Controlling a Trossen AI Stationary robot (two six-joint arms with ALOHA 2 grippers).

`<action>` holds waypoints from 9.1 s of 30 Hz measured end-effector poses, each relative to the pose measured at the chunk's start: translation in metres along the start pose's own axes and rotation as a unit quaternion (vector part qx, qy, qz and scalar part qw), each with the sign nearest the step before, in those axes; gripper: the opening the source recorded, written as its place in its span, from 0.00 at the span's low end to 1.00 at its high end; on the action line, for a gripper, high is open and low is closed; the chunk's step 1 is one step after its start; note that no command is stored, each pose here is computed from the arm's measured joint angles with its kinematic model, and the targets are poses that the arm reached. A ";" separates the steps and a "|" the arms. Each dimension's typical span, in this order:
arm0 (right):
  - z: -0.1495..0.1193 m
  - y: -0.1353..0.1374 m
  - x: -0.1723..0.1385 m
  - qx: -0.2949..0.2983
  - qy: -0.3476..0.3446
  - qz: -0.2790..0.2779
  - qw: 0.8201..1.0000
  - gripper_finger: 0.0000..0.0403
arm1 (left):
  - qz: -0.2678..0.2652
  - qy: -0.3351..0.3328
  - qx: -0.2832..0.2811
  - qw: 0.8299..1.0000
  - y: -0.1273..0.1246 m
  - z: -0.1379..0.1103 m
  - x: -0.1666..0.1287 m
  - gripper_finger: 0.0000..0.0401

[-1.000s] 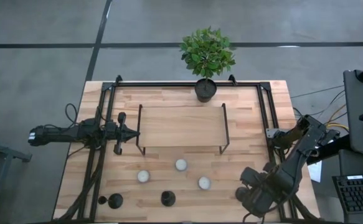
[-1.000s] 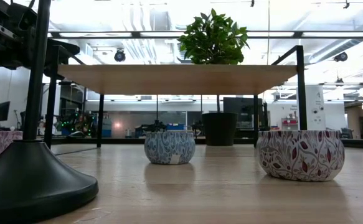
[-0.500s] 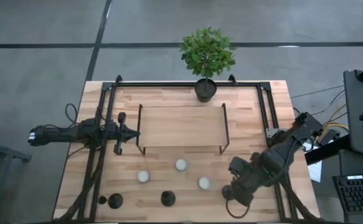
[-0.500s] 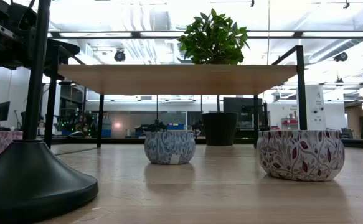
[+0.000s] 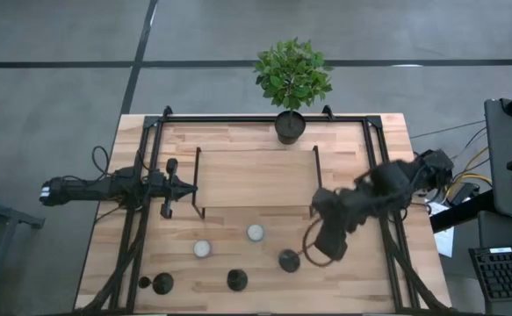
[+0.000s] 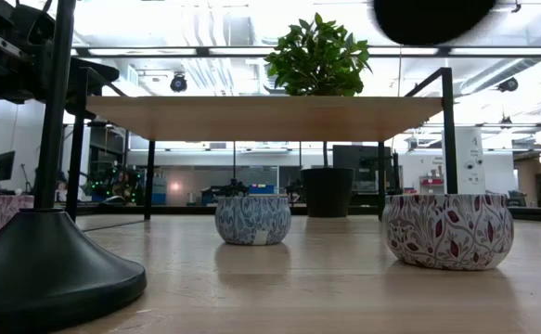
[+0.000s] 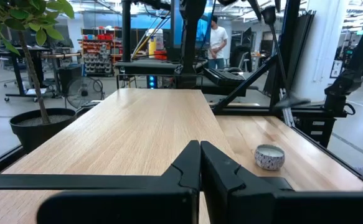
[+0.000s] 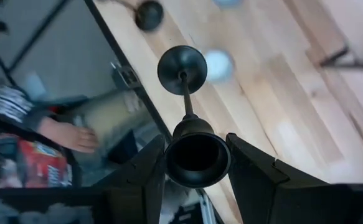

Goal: Pick & Place candle stick holders
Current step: Put the right black candle holder on the shelf

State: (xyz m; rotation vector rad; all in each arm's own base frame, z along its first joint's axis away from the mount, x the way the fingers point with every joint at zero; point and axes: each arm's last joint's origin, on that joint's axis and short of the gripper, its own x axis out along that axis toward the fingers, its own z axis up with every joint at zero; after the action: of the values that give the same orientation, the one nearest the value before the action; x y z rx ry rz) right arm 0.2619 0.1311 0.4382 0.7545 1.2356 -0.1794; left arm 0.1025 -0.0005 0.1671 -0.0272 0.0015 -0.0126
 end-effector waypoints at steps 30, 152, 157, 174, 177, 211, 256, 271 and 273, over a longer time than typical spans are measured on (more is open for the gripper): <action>0.099 -0.083 -0.073 0.011 -0.153 0.023 0.988 0.35 | 0.000 0.000 0.000 1.000 0.000 0.000 0.000 0.02; -0.061 -0.086 0.069 0.093 0.092 -0.194 0.972 0.41 | 0.000 0.000 0.000 1.000 0.000 0.000 0.000 0.02; -0.061 -0.085 0.069 0.084 0.089 -0.189 0.974 0.46 | 0.000 0.000 0.000 1.000 0.000 0.000 0.000 0.02; -0.074 -0.068 0.039 0.081 0.038 -0.146 0.985 0.77 | 0.000 0.000 0.000 1.000 0.000 0.000 0.000 0.02; -0.089 -0.064 0.038 0.087 0.011 -0.150 0.985 0.77 | 0.000 0.000 0.000 1.000 0.000 0.000 0.000 0.02; -0.208 -0.048 0.213 -0.018 -0.314 -0.322 0.893 0.63 | 0.000 0.002 0.000 1.000 0.000 0.000 0.000 0.02; -0.213 -0.110 0.236 -0.051 -0.452 -0.311 0.835 0.47 | 0.000 0.003 0.000 1.000 0.000 -0.001 0.000 0.02; -0.210 -0.102 0.235 -0.061 -0.448 -0.307 0.837 0.08 | 0.000 0.003 0.000 1.000 0.000 -0.001 0.000 0.02; -0.210 -0.102 0.234 -0.063 -0.449 -0.305 0.837 0.04 | 0.000 0.003 0.000 1.000 0.000 -0.001 0.000 0.02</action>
State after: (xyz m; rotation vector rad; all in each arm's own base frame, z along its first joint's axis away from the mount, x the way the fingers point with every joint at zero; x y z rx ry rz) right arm 0.1267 0.2451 0.1586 0.0680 0.5180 -0.8678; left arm 0.1025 -0.0005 0.1663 -0.0269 0.0083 -0.0125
